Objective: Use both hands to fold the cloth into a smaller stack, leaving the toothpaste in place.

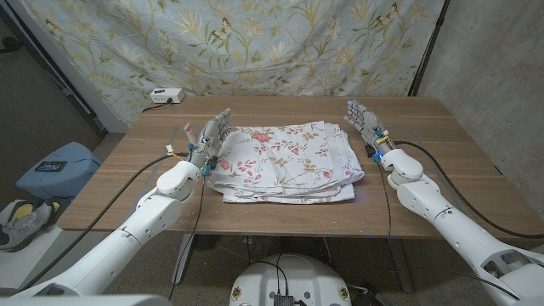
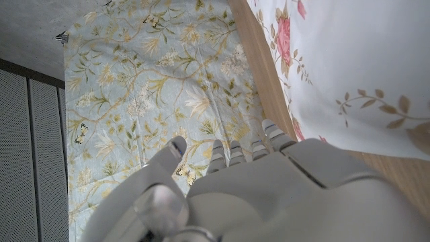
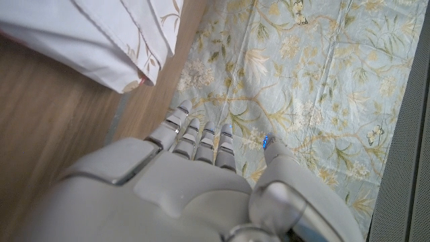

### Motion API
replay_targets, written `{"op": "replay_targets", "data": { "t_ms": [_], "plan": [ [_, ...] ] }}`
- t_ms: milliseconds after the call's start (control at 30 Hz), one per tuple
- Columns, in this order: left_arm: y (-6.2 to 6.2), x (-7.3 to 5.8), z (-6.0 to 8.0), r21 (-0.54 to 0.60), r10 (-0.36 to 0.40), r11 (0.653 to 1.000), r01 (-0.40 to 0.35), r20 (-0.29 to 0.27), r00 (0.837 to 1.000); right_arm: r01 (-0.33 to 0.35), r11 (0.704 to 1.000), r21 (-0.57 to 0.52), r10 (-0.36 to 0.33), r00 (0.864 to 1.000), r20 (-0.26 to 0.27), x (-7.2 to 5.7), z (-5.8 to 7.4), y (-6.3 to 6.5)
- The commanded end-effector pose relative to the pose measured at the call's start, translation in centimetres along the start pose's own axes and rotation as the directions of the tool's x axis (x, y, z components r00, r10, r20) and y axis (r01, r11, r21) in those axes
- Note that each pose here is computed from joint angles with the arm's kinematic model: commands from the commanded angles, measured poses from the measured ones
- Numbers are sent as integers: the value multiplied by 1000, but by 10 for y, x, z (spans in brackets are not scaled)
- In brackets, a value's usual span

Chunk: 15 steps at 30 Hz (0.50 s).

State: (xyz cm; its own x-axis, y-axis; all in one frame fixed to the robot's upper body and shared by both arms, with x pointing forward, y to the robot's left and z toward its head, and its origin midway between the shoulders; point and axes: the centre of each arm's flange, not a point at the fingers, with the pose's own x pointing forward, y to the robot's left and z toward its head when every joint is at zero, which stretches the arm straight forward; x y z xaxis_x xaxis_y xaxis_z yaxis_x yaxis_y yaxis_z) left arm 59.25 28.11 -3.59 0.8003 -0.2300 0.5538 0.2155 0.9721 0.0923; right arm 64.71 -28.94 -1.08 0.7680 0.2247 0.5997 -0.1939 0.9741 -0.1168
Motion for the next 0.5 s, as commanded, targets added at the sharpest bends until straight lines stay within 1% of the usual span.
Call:
{"op": "replay_targets", "data": {
  "t_ms": [33, 100, 300, 433, 500],
  "plan": [
    [4, -26, 7, 44, 14, 999, -13, -10, 1000, -30, 999, -20, 30, 999, 16, 6, 2, 4],
    [5, -30, 8, 58, 29, 998, -28, -16, 999, -32, 999, -23, 32, 999, 14, 7, 2, 5],
    [8, -42, 14, 96, 35, 995, -33, -19, 999, -42, 999, -32, 42, 999, 13, 10, 1, 5],
    [6, -49, 18, 90, 37, 995, -34, -28, 999, -51, 998, -41, 51, 999, 16, 14, 2, 4],
    [5, -52, 21, 106, 24, 994, -20, -35, 999, -53, 998, -44, 54, 998, 18, 16, 3, 3]
  ]
}}
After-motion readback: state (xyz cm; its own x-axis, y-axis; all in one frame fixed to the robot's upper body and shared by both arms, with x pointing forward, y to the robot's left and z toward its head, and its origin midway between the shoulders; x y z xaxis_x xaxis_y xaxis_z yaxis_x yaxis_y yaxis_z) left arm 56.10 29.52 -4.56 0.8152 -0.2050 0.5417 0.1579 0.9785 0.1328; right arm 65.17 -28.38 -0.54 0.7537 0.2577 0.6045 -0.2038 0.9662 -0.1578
